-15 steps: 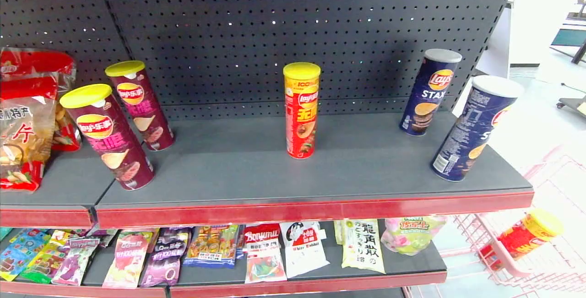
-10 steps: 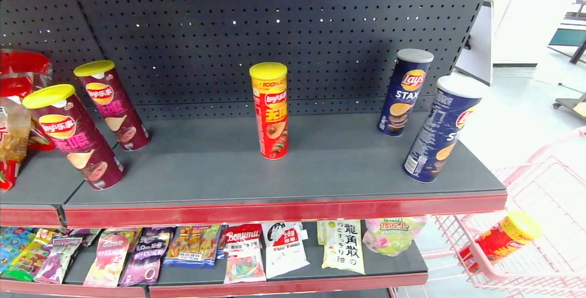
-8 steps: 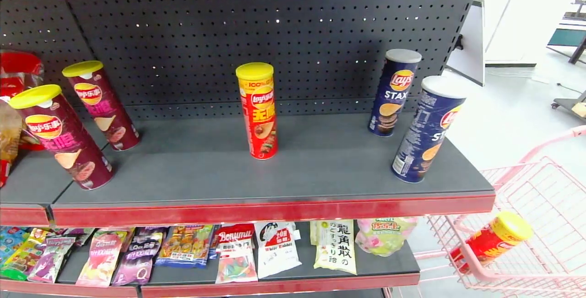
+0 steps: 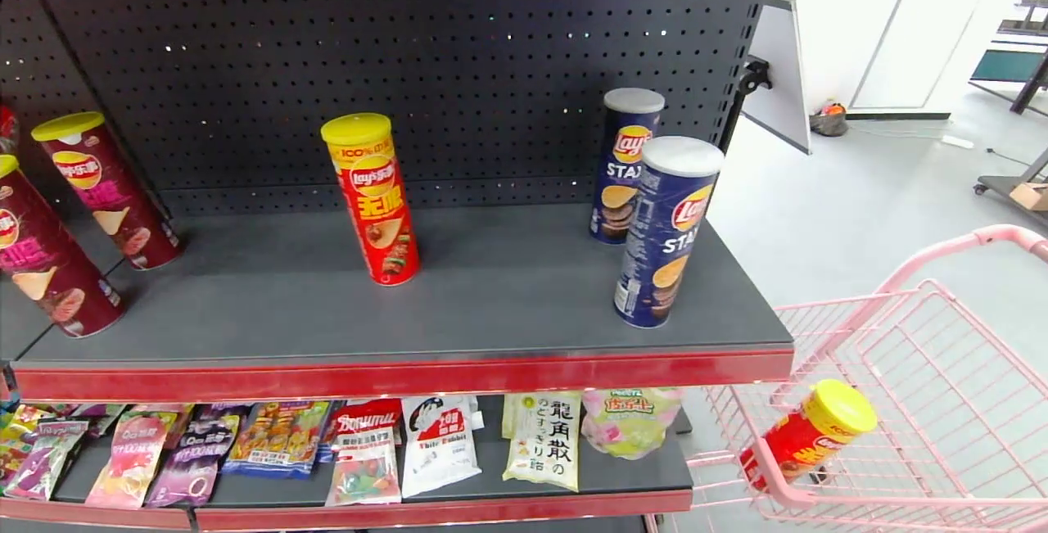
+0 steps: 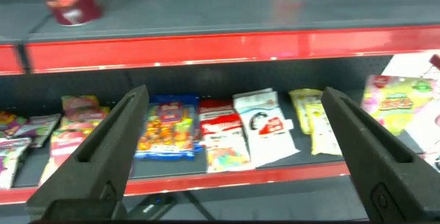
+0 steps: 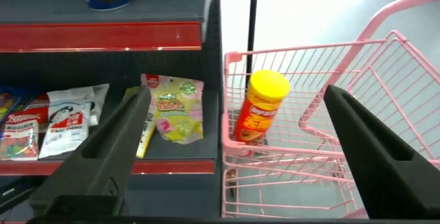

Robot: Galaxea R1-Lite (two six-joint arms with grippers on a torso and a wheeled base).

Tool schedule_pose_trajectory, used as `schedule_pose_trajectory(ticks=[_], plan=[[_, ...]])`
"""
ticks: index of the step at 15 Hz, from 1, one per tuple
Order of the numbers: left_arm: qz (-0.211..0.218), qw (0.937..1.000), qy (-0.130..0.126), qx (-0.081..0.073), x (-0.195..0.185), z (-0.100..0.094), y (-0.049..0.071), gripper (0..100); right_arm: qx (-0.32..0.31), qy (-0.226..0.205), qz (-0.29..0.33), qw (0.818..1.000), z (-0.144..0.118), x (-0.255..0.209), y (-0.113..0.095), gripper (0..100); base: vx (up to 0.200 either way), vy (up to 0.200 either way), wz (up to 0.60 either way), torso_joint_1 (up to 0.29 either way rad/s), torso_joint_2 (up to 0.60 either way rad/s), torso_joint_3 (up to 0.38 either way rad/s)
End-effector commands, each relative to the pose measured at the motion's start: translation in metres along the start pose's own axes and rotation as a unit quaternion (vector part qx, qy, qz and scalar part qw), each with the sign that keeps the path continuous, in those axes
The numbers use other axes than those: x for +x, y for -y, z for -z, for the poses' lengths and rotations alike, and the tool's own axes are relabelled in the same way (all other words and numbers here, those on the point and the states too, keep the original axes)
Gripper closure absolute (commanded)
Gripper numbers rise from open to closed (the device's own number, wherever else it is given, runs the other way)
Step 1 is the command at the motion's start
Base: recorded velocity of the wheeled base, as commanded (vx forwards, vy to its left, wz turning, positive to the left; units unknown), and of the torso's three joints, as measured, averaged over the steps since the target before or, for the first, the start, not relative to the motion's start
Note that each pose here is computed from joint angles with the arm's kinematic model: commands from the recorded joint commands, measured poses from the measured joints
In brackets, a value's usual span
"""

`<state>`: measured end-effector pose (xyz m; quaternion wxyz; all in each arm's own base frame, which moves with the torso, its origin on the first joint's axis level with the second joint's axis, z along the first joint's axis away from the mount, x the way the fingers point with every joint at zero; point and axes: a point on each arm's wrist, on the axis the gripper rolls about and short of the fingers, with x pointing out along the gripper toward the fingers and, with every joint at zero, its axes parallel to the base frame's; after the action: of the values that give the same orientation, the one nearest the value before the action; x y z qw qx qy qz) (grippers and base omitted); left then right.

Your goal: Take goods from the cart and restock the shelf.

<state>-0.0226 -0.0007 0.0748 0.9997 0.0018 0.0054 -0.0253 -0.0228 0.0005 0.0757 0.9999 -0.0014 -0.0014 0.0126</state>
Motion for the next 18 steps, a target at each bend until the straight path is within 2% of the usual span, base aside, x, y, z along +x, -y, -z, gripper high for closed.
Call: schedule_pose_trajectory(ticks=[1, 4, 10, 18], plan=[[0.0, 1.0, 0.0, 0.0, 0.0, 0.0, 0.0, 0, 0.0, 0.0, 0.0, 1.0, -0.0001, 0.0, 0.0, 0, 0.0, 0.0, 0.0, 0.0, 0.0, 0.0], [0.0, 1.0, -0.001, -0.001, 0.0001, 0.0, 0.0, 0, 0.0, 0.0, -0.007, 1.0, -0.0001, 0.0, -0.0003, 0, 0.0, 0.0, 0.0, 0.0, 0.0, 0.0], [0.0, 1.0, -0.001, -0.001, 0.0001, 0.0, 0.0, 0, 0.0, 0.0, -0.01, 1.0, -0.0001, 0.0, -0.0004, 0, 0.0, 0.0, -0.6, 0.006, 0.0, 0.0], [0.0, 1.0, 0.0, -0.001, 0.0, 0.0, 0.0, 0, 0.001, 0.0, -0.01, 1.0, -0.0001, 0.0, -0.0004, 0, 0.0, 0.0, 0.0, 0.0, 0.0, 0.0]])
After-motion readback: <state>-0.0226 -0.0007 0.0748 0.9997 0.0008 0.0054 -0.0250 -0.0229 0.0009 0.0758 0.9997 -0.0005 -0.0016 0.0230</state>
